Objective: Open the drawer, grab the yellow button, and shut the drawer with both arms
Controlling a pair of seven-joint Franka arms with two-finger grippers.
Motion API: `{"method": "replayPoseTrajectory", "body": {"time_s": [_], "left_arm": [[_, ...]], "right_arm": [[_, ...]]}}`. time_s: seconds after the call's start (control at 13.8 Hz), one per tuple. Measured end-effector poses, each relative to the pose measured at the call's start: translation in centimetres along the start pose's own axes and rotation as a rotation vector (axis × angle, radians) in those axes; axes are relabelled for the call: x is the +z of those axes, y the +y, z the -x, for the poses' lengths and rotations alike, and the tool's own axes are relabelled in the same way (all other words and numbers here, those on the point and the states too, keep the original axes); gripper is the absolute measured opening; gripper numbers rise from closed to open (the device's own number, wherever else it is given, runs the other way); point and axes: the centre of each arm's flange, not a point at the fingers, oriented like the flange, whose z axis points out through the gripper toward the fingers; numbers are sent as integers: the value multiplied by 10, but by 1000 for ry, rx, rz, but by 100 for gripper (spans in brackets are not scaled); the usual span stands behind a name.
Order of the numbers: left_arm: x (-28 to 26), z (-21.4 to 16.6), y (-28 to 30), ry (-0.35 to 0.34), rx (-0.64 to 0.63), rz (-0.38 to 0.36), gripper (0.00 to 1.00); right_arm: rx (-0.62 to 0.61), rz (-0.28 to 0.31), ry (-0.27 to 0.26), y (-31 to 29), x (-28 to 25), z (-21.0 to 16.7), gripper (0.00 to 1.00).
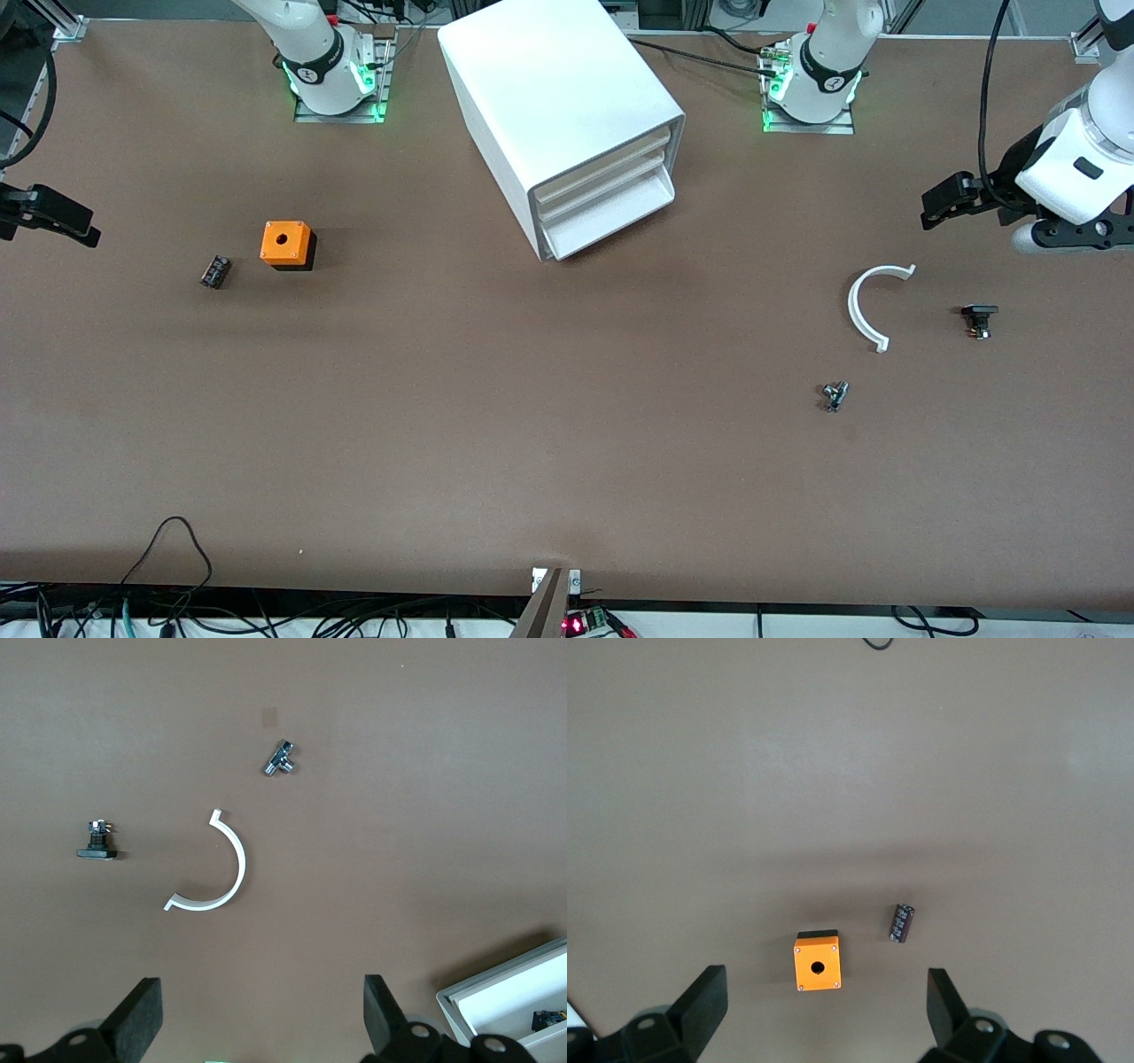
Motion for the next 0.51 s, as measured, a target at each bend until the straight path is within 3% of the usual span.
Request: {"method": "replayPoseTrajectory", "body": {"time_s": [0.51], "left_arm": [[0,0,0,0,1,0,100]], "right_arm": [[-17,-12,-5,-6,1,18,100]]}}
